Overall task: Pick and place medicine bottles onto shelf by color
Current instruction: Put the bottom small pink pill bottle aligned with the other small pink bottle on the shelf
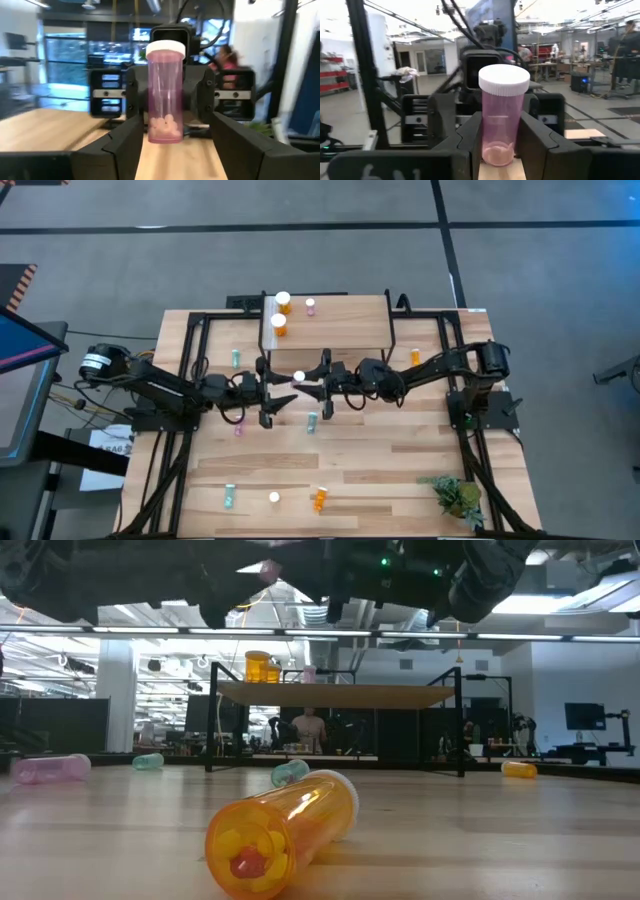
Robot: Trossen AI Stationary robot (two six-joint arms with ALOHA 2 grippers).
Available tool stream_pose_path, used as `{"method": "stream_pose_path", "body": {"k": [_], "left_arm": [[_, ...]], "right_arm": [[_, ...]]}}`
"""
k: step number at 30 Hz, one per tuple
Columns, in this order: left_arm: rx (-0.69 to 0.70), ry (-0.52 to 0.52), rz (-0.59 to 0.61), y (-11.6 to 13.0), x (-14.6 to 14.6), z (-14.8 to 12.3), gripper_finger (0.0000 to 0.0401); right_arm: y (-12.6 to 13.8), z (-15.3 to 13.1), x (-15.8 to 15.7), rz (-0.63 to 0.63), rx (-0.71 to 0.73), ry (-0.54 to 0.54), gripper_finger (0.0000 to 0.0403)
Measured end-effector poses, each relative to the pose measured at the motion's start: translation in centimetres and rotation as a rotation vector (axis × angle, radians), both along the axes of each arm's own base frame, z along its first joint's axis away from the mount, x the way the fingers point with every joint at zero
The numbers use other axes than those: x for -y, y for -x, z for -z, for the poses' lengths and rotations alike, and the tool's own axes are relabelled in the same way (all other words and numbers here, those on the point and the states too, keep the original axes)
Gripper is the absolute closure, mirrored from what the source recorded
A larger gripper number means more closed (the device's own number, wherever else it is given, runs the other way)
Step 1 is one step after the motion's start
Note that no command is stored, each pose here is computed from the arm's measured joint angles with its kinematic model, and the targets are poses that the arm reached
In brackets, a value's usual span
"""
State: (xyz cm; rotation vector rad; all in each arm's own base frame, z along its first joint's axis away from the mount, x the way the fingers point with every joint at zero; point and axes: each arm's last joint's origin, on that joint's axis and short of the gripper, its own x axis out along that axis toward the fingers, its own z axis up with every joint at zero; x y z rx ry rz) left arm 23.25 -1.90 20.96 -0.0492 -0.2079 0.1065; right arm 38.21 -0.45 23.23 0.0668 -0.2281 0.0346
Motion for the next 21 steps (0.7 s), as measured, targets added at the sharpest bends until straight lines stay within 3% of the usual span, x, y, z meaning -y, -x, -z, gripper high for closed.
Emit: {"method": "stream_pose_path", "body": {"k": [8, 13, 21], "left_arm": [[-0.107, -0.041, -0.181, 2.7, -0.8, -2.0, 0.0181], [-0.132, -0.035, -0.216, 4.5, -1.1, -3.0, 0.0181], [-0.135, -0.025, -0.214, 5.7, -1.2, -3.6, 0.0181]], "right_arm": [[0.7, -0.5, 3.3, 0.314, -0.088, 0.032, 0.0284], [1.2, -0.2, 6.2, 0.527, -0.145, 0.001, 0.0284], [2.2, 0.3, 10.3, 0.65, -0.184, -0.086, 0.0284]]}}
